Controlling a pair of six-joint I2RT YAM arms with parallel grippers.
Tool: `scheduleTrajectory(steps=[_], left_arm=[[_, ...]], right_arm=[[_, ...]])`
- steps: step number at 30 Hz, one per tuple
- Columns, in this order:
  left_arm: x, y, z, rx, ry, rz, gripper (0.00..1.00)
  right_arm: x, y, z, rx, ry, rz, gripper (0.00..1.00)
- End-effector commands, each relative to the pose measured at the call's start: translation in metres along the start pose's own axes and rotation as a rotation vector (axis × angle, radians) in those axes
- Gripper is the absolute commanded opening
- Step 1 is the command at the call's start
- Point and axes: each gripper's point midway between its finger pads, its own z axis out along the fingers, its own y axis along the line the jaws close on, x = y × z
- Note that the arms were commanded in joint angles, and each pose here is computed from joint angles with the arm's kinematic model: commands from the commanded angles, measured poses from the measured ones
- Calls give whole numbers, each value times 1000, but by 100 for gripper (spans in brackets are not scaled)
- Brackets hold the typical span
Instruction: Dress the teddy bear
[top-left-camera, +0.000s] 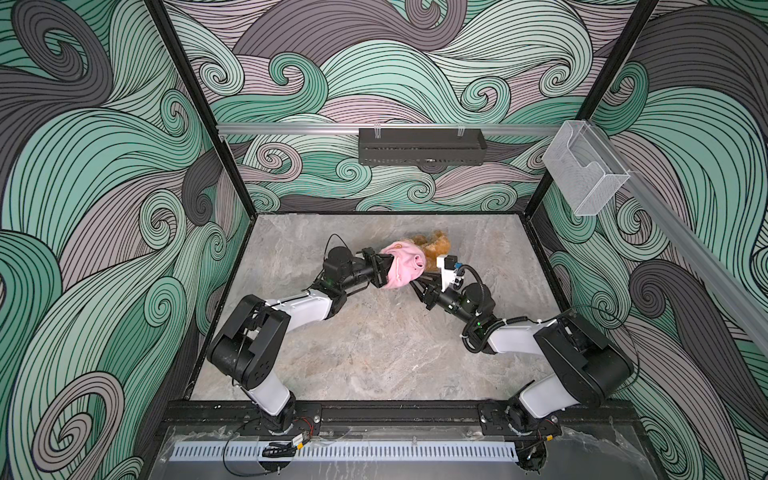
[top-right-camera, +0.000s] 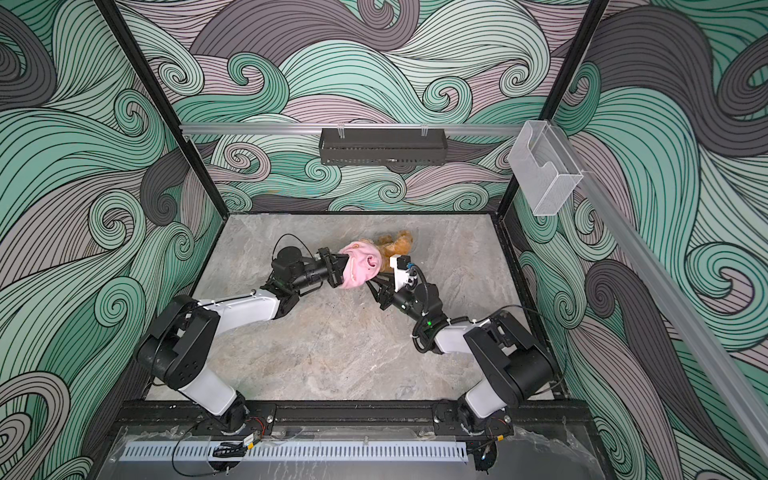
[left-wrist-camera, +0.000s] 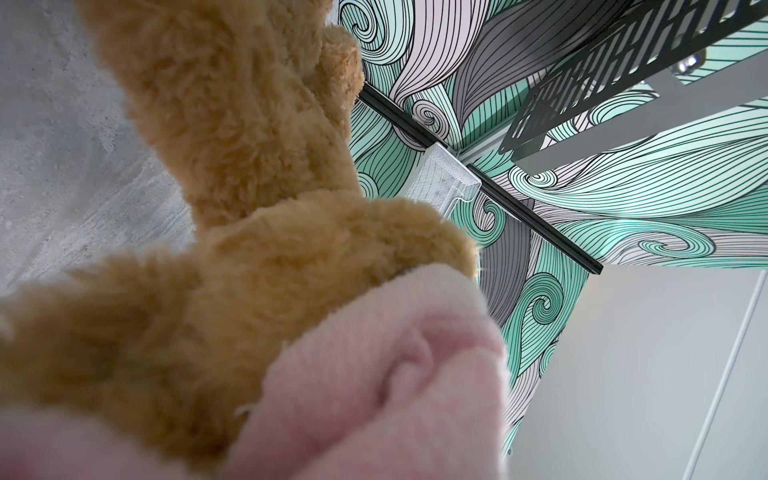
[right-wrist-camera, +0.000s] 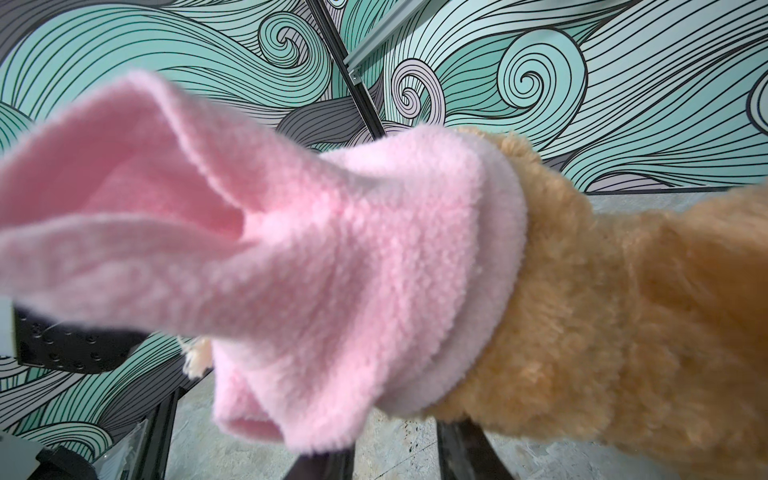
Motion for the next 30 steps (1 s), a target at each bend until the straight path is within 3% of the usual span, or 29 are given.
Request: scheduleTrajectory(steps=[1, 8, 15, 22, 25, 30], left_arm=[[18, -8, 8, 16, 67, 7, 0], [20, -1, 12, 1, 76, 3, 0], [22, 11, 14, -39, 80, 11, 0], [20, 20, 15, -57, 76, 1, 0], [19, 21, 15, -61, 76, 4, 0], [20, 24, 14, -69, 75, 5, 0]], right_arm=[[-33, 22, 6, -77, -95, -26, 36], [-40, 27, 10, -88, -105, -25, 40], [-48, 18, 12, -36, -134, 24, 35], [-58, 29, 10, -95, -172, 75, 44], [-53, 22, 10, -54, -152, 91, 40], [-39, -8, 7, 126, -91, 153, 21]])
